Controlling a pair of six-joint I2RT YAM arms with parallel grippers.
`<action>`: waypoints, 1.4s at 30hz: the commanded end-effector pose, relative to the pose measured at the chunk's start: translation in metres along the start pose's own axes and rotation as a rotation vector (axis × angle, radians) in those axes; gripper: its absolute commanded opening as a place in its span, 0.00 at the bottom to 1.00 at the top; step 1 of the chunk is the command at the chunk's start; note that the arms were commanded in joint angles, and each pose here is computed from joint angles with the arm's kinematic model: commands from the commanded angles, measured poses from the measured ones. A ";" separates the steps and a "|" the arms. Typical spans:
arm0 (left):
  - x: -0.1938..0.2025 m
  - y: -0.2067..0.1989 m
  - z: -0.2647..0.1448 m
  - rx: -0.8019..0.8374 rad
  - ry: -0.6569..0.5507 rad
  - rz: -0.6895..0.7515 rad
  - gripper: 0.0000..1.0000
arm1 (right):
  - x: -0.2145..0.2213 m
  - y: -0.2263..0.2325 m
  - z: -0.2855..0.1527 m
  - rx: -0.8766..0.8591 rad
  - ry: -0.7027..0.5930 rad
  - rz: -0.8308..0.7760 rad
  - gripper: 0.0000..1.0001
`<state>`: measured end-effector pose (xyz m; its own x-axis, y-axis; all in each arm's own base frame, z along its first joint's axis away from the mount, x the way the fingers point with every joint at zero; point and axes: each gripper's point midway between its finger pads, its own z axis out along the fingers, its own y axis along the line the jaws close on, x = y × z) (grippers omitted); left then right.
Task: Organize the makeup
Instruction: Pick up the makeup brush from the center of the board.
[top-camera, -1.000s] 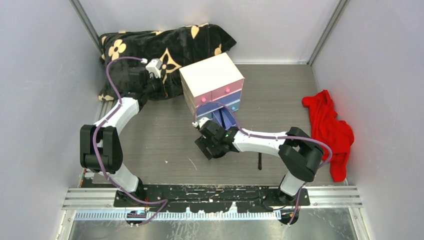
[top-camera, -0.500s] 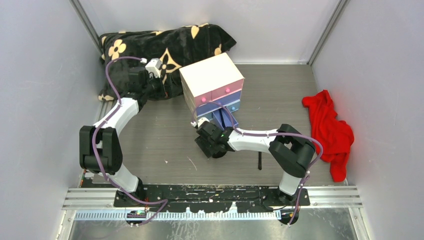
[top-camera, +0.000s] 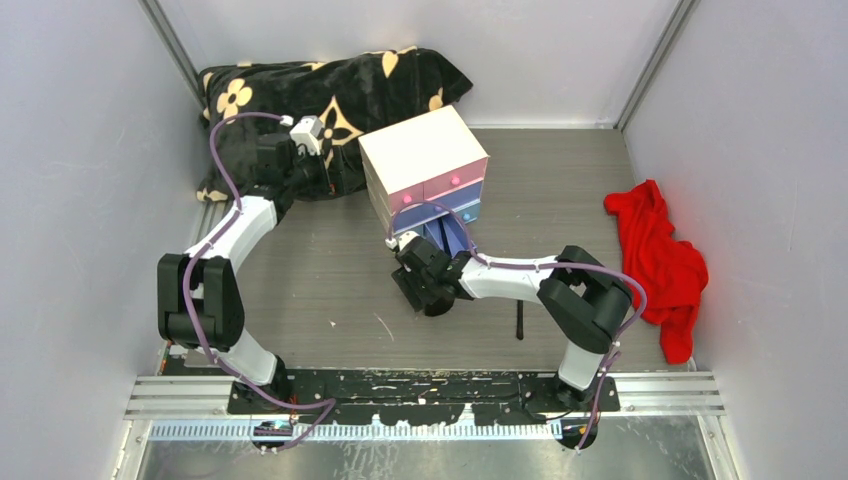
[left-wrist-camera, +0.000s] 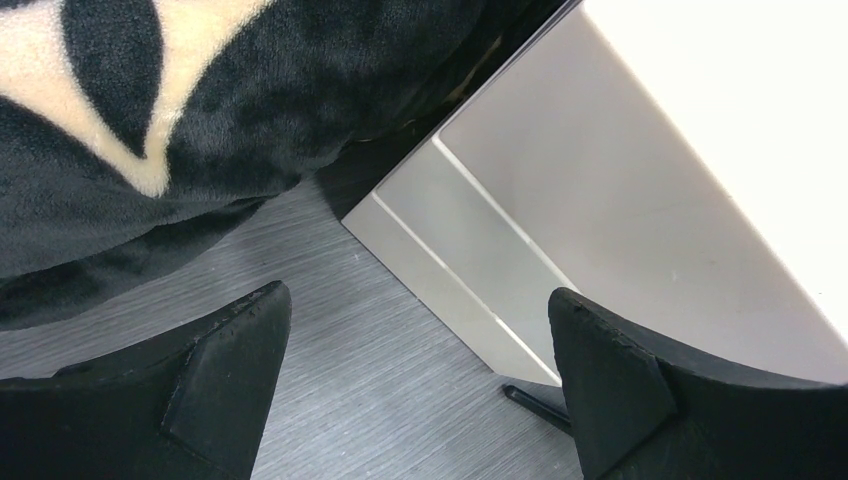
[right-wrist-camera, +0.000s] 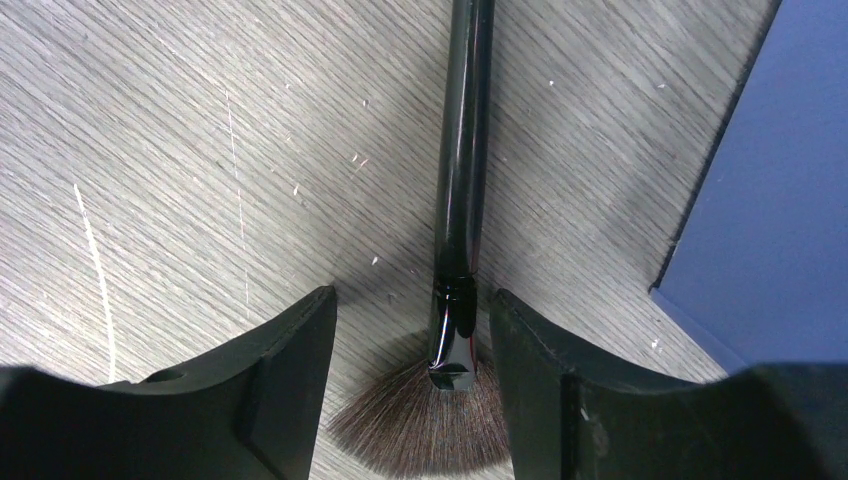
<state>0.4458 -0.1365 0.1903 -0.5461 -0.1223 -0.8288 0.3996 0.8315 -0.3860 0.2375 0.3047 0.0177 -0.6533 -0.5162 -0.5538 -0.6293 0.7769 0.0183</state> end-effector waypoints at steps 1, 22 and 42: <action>-0.021 -0.011 -0.012 0.010 -0.063 0.059 1.00 | 0.043 -0.013 0.006 0.040 0.149 -0.014 0.63; -0.029 -0.014 -0.018 0.010 -0.088 0.071 1.00 | 0.048 -0.017 -0.033 0.059 0.218 0.034 0.01; -0.039 -0.025 -0.024 0.045 -0.122 0.062 1.00 | -0.057 -0.076 -0.146 0.009 0.090 0.159 0.02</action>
<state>0.4398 -0.1355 0.2118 -0.5050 -0.1316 -0.8530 0.4123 0.8315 -0.3724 0.2612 0.2309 0.1681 -0.7645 -0.3808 -0.5201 -0.4924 0.8657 0.0899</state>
